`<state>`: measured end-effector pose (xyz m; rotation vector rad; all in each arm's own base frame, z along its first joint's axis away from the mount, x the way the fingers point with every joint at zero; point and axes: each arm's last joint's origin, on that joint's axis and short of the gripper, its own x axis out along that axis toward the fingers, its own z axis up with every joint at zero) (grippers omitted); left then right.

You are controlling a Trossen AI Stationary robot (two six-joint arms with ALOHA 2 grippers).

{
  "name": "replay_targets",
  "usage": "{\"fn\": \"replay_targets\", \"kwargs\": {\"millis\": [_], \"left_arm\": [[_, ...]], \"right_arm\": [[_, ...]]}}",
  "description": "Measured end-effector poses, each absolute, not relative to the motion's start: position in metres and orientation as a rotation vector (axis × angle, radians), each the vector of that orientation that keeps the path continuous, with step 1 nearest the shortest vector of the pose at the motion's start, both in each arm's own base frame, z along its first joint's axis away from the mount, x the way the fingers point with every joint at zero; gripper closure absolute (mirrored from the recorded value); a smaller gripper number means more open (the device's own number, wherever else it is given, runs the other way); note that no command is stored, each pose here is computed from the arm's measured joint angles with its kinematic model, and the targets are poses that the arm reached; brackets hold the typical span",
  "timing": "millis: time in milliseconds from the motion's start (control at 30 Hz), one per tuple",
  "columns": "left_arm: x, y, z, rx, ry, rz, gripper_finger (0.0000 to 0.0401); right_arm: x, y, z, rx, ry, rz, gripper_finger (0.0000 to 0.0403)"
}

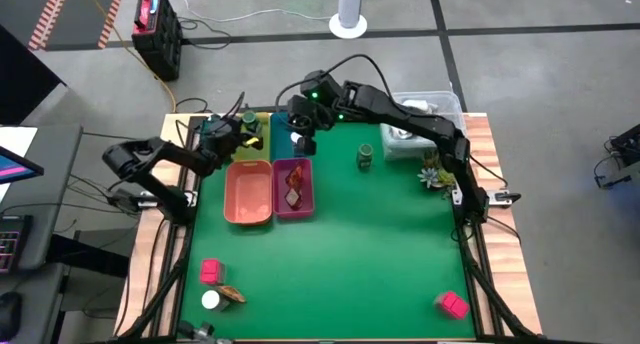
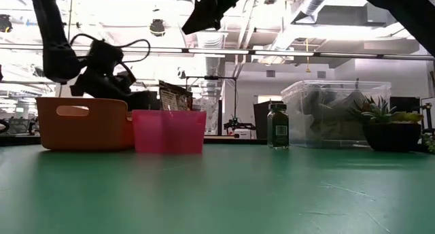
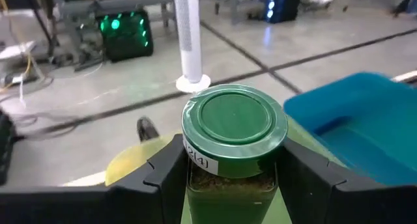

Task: Sort spices by type
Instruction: Put the left green seasoning bottle into the yellow bin

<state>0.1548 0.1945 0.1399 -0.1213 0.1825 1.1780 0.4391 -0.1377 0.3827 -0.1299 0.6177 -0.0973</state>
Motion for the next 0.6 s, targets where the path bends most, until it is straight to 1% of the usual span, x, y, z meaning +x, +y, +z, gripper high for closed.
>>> {"fn": "replay_targets", "kwargs": {"millis": [200, 400, 500, 600], "left_arm": [[0.156, 0.197, 0.137, -0.159, 0.183, 1.216, 0.0213], [0.155, 0.197, 0.134, -0.168, 0.213, 1.227, 0.0158], [0.155, 0.197, 0.134, -0.167, 0.208, 1.227, 0.0145], [0.155, 0.196, 0.137, -0.159, 0.201, 1.226, 0.0140]], "right_arm": [[0.438, -0.139, 0.380, -0.125, 0.635, -0.097, 0.0308], [0.438, -0.140, 0.380, -0.138, 0.636, -0.095, 0.0308], [0.437, -0.144, 0.380, -0.136, 0.636, -0.103, 0.0308], [0.433, -0.149, 0.381, -0.130, 0.646, -0.114, 0.0308]]}}
